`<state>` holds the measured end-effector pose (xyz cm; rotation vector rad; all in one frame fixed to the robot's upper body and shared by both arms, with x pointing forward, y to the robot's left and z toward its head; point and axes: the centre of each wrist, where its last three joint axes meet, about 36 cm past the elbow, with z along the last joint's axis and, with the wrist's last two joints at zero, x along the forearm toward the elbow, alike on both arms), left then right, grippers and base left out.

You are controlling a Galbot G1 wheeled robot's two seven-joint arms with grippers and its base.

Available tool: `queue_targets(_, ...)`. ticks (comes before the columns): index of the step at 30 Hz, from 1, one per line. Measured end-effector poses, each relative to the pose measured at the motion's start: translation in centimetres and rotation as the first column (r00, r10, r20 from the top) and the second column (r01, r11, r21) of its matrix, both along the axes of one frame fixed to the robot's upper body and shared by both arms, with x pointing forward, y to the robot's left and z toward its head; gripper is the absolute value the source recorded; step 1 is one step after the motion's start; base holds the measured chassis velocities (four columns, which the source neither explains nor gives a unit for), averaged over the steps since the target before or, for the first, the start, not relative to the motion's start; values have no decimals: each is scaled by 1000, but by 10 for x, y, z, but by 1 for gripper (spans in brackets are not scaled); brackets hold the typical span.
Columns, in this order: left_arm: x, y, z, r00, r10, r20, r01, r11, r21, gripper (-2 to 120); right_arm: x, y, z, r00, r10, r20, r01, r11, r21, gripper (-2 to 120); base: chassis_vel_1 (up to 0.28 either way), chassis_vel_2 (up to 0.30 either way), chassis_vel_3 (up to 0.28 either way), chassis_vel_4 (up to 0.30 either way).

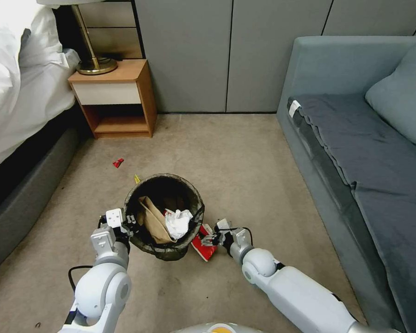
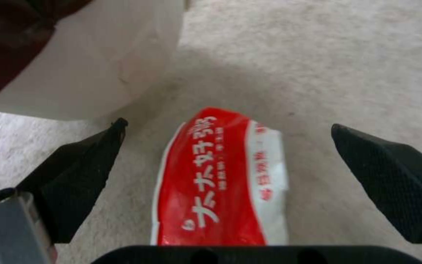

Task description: Pick up the trash bin, then pick up the garbage from the floor and place it into the trash bin.

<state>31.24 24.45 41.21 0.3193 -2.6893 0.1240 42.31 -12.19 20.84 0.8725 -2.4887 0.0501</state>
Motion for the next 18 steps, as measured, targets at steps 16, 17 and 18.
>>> queue_targets(16,-3,-5,-7,1000,-2,-12,3,1000,7,0,4,-7,-71,999,49,-6,-50,995,-89,95,0,0,0,0)
queue_targets(17,-3,-5,-7,1000,-2,-12,3,1000,7,0,4,-7,-71,999,49,-6,-50,995,-89,95,0,0,0,0)
queue_targets(18,-3,-5,-7,1000,-3,-13,3,1000,7,0,4,-9,-73,999,48,-5,-48,995,-92,92,0,0,0,0)
